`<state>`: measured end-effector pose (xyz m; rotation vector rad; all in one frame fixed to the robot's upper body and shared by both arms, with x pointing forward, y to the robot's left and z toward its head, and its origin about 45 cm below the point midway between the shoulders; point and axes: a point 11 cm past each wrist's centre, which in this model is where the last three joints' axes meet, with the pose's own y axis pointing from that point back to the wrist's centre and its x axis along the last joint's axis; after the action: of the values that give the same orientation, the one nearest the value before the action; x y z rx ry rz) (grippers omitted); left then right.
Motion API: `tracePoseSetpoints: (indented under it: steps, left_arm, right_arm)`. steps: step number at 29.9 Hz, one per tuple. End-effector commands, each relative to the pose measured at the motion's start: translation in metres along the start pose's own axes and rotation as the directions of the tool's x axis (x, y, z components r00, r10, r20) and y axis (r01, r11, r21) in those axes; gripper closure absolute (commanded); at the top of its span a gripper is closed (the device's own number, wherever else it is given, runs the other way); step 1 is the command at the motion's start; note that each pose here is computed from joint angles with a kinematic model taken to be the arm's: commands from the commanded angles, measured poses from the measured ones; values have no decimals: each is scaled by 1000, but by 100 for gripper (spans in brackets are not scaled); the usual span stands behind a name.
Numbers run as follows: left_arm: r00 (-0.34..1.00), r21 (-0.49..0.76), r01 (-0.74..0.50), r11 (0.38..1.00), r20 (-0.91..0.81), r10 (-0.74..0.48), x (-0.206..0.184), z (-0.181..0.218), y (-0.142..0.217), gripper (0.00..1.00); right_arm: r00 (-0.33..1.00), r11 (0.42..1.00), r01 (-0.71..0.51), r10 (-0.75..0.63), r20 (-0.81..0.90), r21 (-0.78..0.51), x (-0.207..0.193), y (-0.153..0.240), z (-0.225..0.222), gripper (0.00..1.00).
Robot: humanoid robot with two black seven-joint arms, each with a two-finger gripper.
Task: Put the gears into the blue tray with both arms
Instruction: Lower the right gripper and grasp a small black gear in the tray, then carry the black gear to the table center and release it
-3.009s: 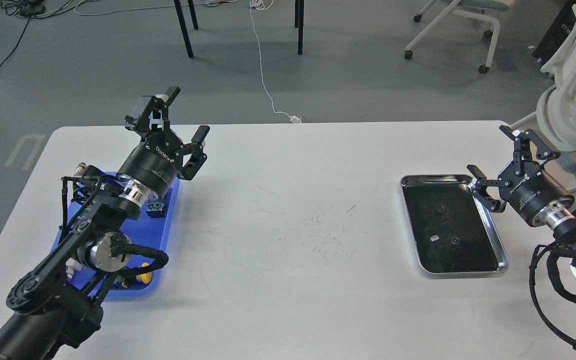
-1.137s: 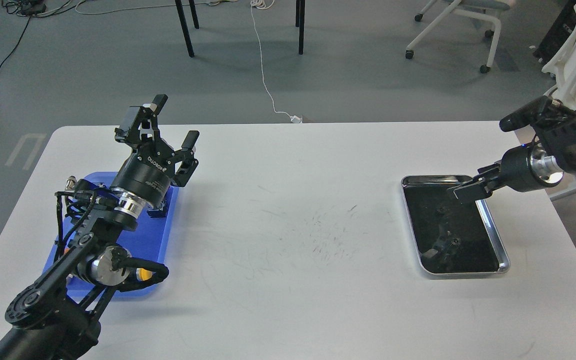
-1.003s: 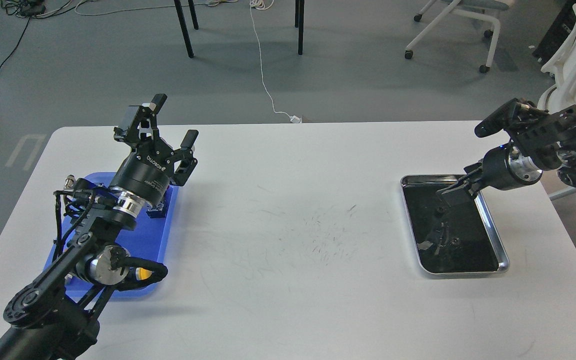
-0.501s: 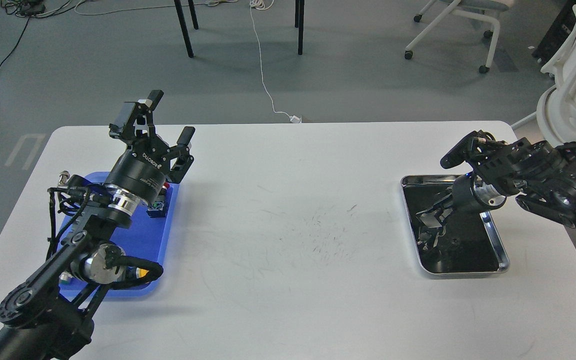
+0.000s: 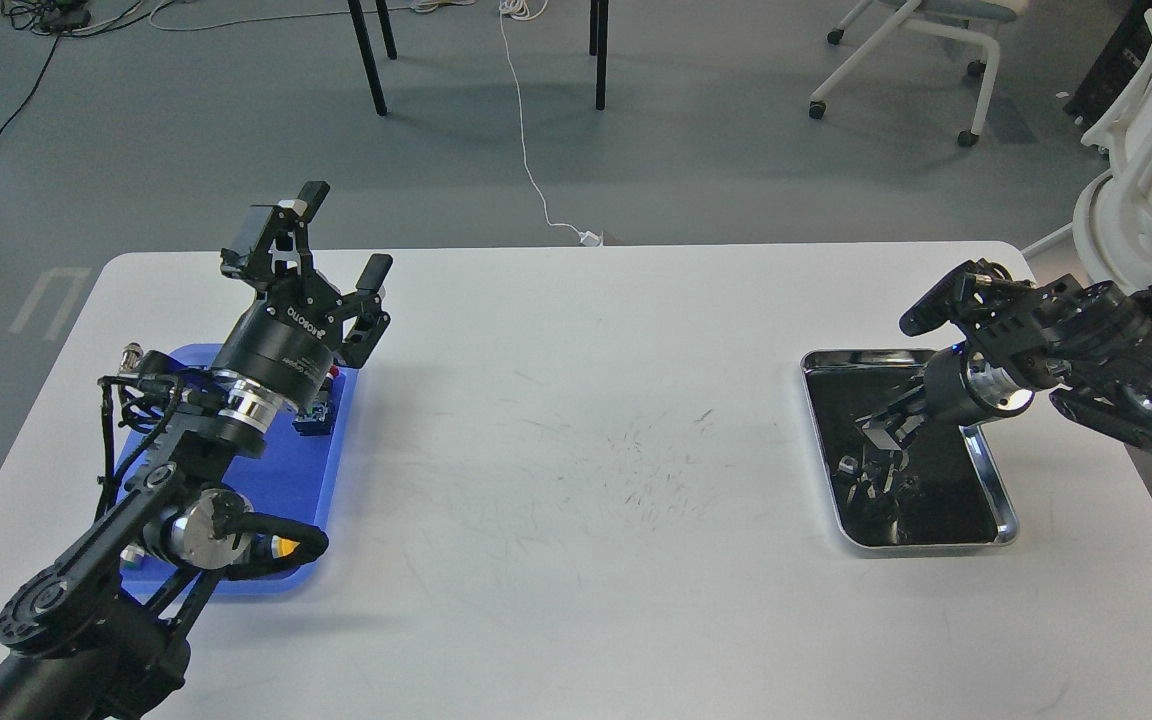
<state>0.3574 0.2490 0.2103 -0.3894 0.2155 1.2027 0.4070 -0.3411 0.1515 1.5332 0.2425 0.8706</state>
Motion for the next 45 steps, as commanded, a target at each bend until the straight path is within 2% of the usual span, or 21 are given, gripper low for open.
tracePoseSetpoints:
  steps: [1, 20, 28, 29, 35, 39, 45]
  left_arm:
    - [1000, 1, 3, 1000, 2, -3, -1, -1, 0, 2]
    - [1000, -2, 4, 1000, 5, -4, -1, 0, -1, 2]
    - [1000, -2, 6, 1000, 7, -6, -1, 0, -1, 2]
    - [1000, -2, 6, 1000, 7, -6, -1, 0, -1, 2]
    - [1000, -1, 6, 1000, 4, -6, -2, 0, -1, 2]
    - [1000, -1, 6, 1000, 5, -6, -2, 0, -1, 2]
    - [1000, 0, 7, 1000, 5, -7, -2, -1, -1, 2]
  right_arm:
    - [1000, 1000, 4, -4, 2, -2, -1, 0, 1, 53]
    - [1000, 1000, 7, -7, -4, 5, 1, -2, -3, 53]
    - [1000, 1000, 23, -23, 13, 10, -12, -6, -3, 53]
    - [1000, 1000, 23, -23, 14, 11, -12, -6, -4, 55]
    - [1000, 1000, 25, -25, 14, 10, -12, -6, -3, 82]
    - [1000, 1000, 21, -21, 12, 7, -9, -4, -2, 86]
    - [1000, 1000, -1, 1, 11, 1, 1, 5, 1, 87]
